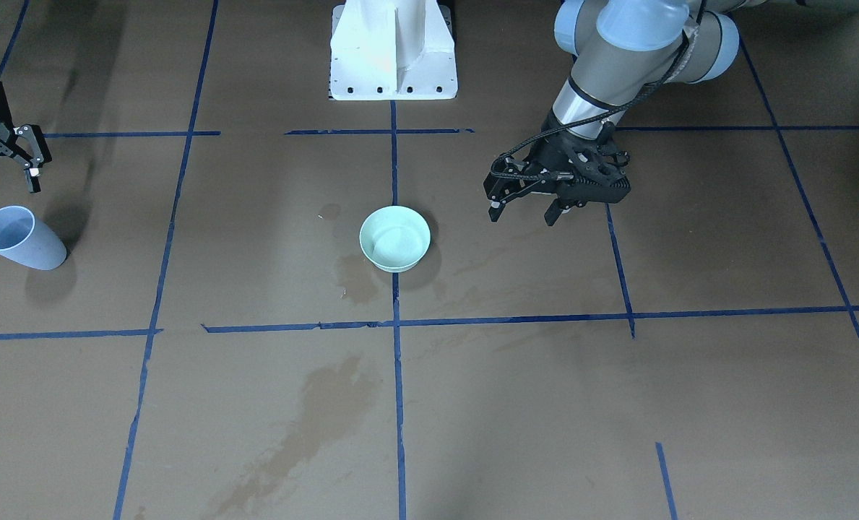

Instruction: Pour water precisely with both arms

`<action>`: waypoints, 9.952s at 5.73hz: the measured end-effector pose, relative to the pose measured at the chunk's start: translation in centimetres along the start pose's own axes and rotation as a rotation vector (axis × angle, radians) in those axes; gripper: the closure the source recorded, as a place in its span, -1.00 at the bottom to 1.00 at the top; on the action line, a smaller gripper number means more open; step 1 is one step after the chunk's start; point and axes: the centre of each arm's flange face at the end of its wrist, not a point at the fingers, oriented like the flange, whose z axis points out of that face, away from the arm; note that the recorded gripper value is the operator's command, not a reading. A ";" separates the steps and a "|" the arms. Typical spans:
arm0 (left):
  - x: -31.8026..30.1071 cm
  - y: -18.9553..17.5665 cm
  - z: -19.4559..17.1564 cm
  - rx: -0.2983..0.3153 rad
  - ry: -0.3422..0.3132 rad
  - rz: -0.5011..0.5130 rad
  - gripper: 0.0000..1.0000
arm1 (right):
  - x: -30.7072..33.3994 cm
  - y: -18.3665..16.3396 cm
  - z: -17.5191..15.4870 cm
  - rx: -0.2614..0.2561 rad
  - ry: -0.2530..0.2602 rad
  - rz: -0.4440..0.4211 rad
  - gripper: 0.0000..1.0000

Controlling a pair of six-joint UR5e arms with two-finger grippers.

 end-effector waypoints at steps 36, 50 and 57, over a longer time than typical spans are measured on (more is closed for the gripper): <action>-0.9 0.9 -2.4 0.028 0.018 0.009 -0.98 | -7.3 -2.4 9.6 0.339 -0.016 0.018 0.76; -3.0 1.0 -1.7 0.023 -0.016 -0.006 -0.98 | -51.7 -11.8 10.7 0.217 0.125 -0.411 0.89; -3.1 1.0 -1.6 0.022 -0.018 -0.007 -0.99 | -53.1 -10.1 10.1 0.187 0.219 -0.772 0.90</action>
